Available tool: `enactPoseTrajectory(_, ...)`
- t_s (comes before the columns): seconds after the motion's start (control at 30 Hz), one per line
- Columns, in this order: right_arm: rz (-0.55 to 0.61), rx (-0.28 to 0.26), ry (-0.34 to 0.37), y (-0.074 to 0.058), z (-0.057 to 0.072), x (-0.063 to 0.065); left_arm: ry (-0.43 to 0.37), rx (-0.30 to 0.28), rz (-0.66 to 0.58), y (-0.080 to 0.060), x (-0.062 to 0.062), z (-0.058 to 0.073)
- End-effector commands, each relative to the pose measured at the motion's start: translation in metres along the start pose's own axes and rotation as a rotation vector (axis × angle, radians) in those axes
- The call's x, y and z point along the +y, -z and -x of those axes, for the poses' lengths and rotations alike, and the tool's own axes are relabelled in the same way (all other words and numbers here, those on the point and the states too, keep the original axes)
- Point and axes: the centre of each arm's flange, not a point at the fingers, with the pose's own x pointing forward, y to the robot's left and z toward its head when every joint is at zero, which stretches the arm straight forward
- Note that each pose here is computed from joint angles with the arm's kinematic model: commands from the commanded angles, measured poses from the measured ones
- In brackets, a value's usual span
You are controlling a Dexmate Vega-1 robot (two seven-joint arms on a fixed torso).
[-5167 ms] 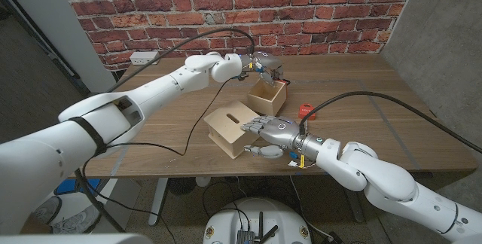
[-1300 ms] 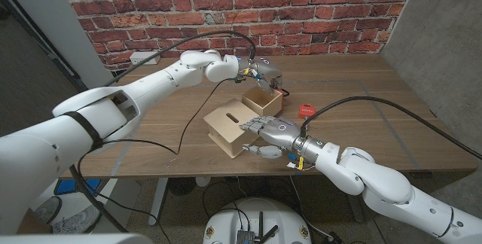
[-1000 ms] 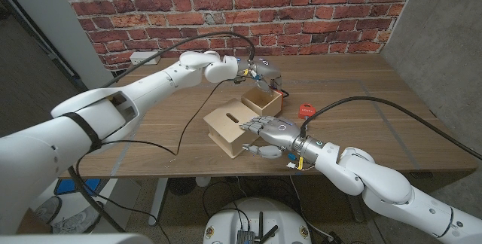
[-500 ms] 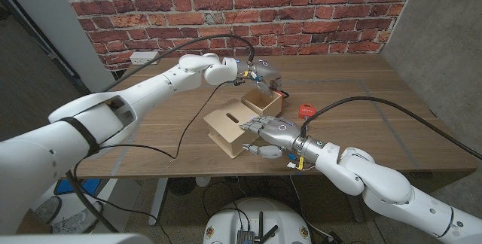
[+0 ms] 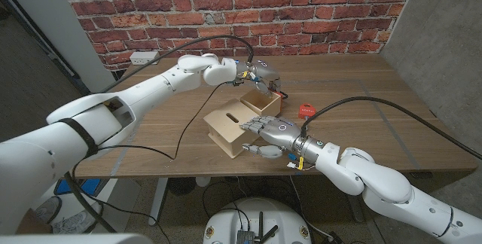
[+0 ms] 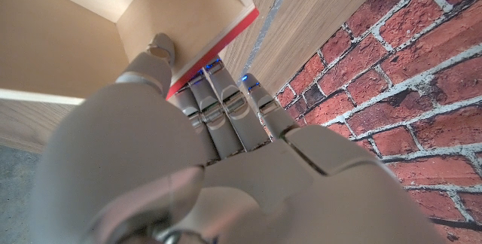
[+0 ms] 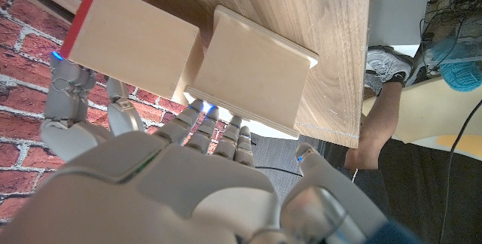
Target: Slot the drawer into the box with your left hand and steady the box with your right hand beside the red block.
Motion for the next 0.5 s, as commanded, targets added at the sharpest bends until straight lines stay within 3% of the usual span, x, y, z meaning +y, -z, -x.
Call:
enactPoseTrajectory(0.03,0.015,-0.004,-0.001,-0.0005,-0.0026,-0.0002,0.000,-0.001,-0.001,0.0022,-0.0004,0.0015)
enactPoseTrajectory(0.5,0.013,0.002,-0.002,-0.0001,-0.0039,0.0001,0.009,-0.012,-0.001,0.0004,-0.0050,0.0088)
